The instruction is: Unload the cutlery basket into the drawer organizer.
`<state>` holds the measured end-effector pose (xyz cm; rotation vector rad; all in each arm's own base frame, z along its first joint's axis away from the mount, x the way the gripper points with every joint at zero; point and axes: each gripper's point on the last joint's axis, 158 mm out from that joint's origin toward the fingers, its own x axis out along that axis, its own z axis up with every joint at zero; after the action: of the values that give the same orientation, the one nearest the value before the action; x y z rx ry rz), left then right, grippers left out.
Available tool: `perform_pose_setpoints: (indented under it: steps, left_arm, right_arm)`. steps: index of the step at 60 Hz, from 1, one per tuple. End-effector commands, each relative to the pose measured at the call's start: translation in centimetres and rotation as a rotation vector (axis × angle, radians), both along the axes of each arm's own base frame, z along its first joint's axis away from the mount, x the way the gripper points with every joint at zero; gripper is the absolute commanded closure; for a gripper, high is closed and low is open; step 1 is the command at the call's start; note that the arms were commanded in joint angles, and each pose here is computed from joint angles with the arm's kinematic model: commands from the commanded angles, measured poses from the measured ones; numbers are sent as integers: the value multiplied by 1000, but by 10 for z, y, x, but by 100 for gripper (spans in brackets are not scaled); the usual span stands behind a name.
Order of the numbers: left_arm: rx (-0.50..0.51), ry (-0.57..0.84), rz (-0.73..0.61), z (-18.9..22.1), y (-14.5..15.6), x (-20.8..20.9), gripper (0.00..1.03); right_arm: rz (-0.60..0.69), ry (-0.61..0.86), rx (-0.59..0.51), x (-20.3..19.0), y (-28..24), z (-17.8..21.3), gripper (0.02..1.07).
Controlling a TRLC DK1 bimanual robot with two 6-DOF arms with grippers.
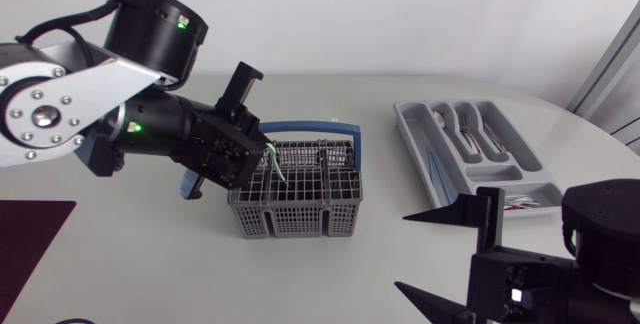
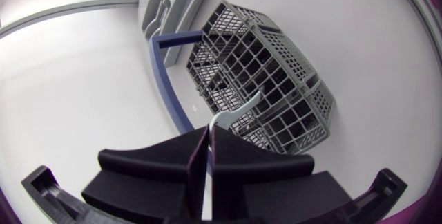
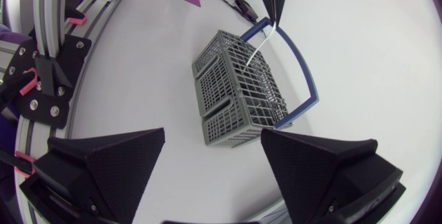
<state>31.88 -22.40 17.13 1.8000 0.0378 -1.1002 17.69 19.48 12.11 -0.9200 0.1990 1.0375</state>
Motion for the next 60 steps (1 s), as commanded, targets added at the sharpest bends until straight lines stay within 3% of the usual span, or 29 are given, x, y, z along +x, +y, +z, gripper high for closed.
perform_pose_setpoints:
  steps: [1,38,45,60]
  left_arm:
    - [-1,-13,-6,-2,4,-9,100]
    - [-159,-139,84,53,16,-14,100]
    - [-245,-132,117,69,14,-25,100]
    - [-487,147,305,68,-19,-50,100]
  right_arm:
    - [-10,-5,33,1,5,13,7]
    - [-70,-31,78,10,15,36,7]
    - [-114,-35,92,20,15,41,7]
    - [-231,-88,149,45,13,56,7]
